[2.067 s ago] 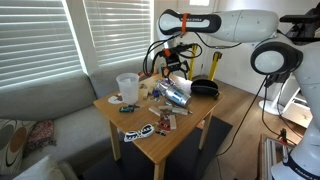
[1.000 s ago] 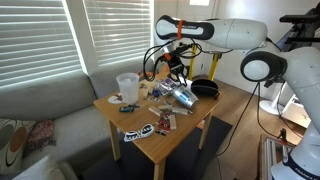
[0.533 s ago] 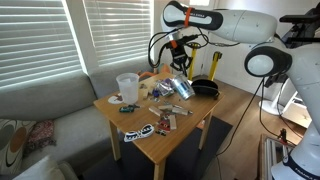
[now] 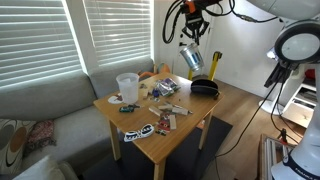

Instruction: Put the silver cup next to the plastic cup

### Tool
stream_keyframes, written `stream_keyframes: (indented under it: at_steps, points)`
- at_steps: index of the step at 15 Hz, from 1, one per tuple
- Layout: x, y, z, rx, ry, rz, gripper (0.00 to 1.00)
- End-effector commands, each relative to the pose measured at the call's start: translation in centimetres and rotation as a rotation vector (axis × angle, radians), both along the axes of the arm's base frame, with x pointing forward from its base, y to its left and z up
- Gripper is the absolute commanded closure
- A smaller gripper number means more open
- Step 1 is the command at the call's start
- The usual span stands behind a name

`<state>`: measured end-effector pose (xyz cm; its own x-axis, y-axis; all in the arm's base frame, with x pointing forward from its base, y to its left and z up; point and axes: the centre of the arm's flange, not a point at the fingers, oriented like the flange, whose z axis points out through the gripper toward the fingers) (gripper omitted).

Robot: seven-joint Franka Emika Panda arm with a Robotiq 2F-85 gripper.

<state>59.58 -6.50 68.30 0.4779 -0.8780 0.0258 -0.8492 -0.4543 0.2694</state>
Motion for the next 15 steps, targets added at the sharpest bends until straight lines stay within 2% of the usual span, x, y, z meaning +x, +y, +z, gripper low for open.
stream_keyframes:
  at_steps: [1, 2, 5, 6, 7, 9, 11, 15]
  points:
    - [-3.2, 0.4, -0.8, -0.173, -0.107, -0.046, 0.99]
    - [-0.1, 0.6, 1.7, -0.096, -0.07, -0.009, 0.96]
    - [0.2, 0.4, 1.8, -0.144, -0.097, -0.019, 0.96]
    - [0.3, 0.2, 1.6, -0.146, -0.095, -0.023, 0.99]
    - [1.5, 1.3, 0.7, -0.211, -0.096, -0.084, 0.99]
    - [3.6, 3.7, -0.2, -0.224, -0.14, -0.076, 0.99]
    - [6.2, 6.3, -0.5, -0.237, -0.227, -0.025, 0.99]
    - [8.9, 8.1, -0.6, -0.403, -0.355, -0.06, 0.99]
